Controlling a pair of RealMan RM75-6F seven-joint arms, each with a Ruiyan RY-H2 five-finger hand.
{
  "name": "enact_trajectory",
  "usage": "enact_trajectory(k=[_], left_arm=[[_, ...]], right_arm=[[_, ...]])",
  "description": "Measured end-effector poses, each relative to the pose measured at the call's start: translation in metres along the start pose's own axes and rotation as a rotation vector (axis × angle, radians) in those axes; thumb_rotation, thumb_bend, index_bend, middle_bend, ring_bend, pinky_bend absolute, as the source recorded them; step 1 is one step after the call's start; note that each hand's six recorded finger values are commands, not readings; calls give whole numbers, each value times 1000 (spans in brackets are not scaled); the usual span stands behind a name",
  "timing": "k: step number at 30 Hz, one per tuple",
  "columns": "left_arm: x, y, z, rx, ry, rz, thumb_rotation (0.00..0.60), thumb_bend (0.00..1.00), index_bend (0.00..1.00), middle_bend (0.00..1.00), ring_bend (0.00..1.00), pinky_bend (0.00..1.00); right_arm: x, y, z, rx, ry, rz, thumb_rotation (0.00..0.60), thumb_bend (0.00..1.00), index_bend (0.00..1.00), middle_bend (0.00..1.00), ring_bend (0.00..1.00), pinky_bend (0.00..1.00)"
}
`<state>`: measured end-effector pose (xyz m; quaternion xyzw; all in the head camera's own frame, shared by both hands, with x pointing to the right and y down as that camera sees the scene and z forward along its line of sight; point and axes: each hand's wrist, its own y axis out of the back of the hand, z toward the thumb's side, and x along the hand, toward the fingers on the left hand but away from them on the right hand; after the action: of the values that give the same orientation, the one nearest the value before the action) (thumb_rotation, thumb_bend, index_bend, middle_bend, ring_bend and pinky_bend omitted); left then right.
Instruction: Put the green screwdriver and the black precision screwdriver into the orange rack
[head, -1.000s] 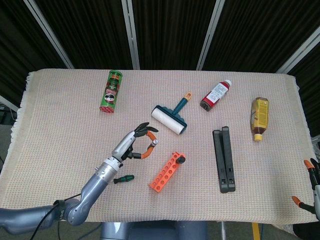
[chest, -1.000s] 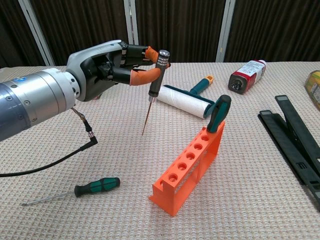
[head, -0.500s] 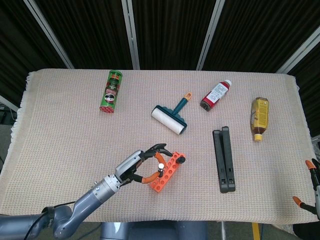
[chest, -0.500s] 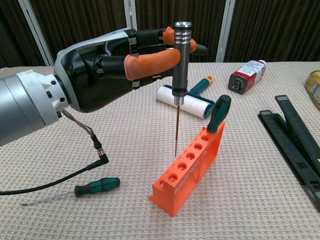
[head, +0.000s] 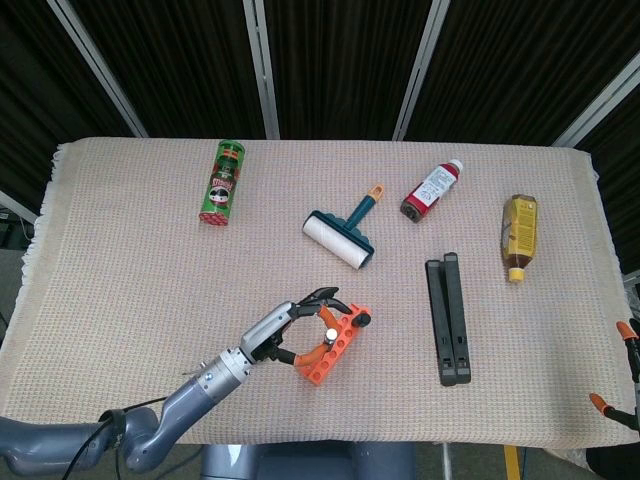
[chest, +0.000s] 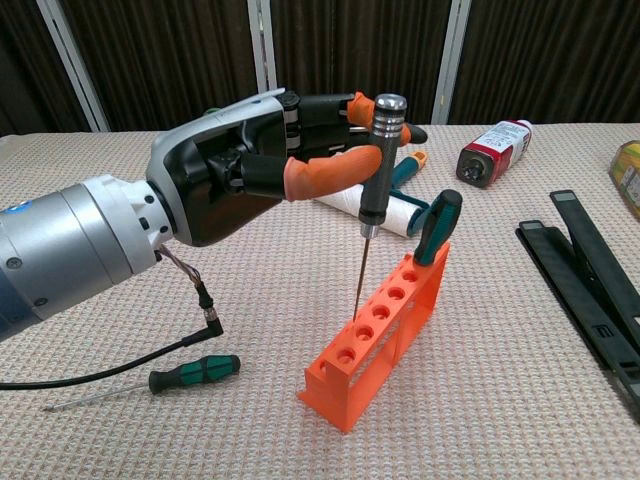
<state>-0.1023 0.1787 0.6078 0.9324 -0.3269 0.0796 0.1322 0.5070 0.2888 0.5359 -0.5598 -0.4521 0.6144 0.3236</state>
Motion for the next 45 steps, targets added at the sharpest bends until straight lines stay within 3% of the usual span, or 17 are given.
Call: enact_trajectory(k=[7, 20, 33, 45], left_arm=[[6, -12, -6, -19, 1, -20, 600, 587, 594, 218, 4, 49], [2, -12, -8, 5, 4, -29, 600, 588, 594, 218, 3, 49], [-13, -10, -19, 149, -31, -44, 600, 587, 594, 217, 3, 46], [-21, -4, -32, 190, -14, -24, 600, 587, 595, 217, 3, 27]], right_arm=[[1, 1, -4, -2, -11, -2, 600, 0, 0, 0, 0, 0], [1, 0, -6, -6, -16, -1, 600, 0, 0, 0, 0, 0], [1, 1, -7, -3, -19, 0, 600, 0, 0, 0, 0, 0], [2, 2, -4, -2, -16, 2, 600, 0, 0, 0, 0, 0]])
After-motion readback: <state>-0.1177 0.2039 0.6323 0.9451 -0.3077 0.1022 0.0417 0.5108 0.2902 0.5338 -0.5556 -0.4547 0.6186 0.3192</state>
